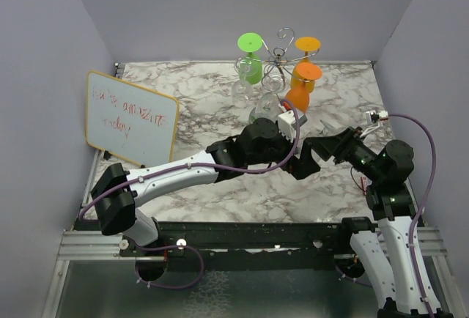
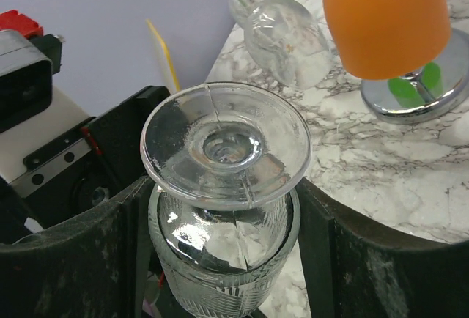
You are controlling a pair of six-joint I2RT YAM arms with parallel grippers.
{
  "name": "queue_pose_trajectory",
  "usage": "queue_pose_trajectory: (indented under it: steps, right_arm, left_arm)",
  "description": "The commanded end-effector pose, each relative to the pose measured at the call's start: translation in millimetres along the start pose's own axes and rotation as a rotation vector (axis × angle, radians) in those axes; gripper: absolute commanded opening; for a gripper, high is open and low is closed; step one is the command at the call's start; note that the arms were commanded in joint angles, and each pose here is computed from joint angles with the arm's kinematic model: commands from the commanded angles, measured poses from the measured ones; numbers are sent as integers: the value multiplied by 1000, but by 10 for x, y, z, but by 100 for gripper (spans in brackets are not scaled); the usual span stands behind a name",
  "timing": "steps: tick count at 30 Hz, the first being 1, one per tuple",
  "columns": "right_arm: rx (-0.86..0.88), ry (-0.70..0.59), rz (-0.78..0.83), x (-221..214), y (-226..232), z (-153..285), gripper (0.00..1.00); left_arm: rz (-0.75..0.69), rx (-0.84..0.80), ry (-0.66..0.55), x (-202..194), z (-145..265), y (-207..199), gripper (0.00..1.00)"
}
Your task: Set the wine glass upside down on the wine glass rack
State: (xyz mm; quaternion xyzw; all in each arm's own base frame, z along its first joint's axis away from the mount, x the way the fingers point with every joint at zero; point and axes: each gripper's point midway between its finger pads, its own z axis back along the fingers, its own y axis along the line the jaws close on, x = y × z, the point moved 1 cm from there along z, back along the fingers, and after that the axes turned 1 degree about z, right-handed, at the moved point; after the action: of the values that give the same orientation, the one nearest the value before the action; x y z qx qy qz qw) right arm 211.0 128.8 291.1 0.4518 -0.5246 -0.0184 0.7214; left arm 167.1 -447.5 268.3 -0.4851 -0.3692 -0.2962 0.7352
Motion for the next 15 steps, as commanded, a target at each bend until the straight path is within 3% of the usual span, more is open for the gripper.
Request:
queue_pose_trajectory:
  steps: [1,9,13,15]
  right_arm:
    - [127,-19,52,110,325,60,32]
    - [151,2,78,68,361,85,32]
    - [190,13,73,42,414,93,33]
    - [207,14,65,42,437,91,33]
  left_arm:
    - [-4,-21,-41,140,-11,-96,98]
    - [44,-17,-71,214,24,-118,77]
    - [70,-63,-120,274,69,-199,77]
    - [64,-112,-143,285,88,-265,84]
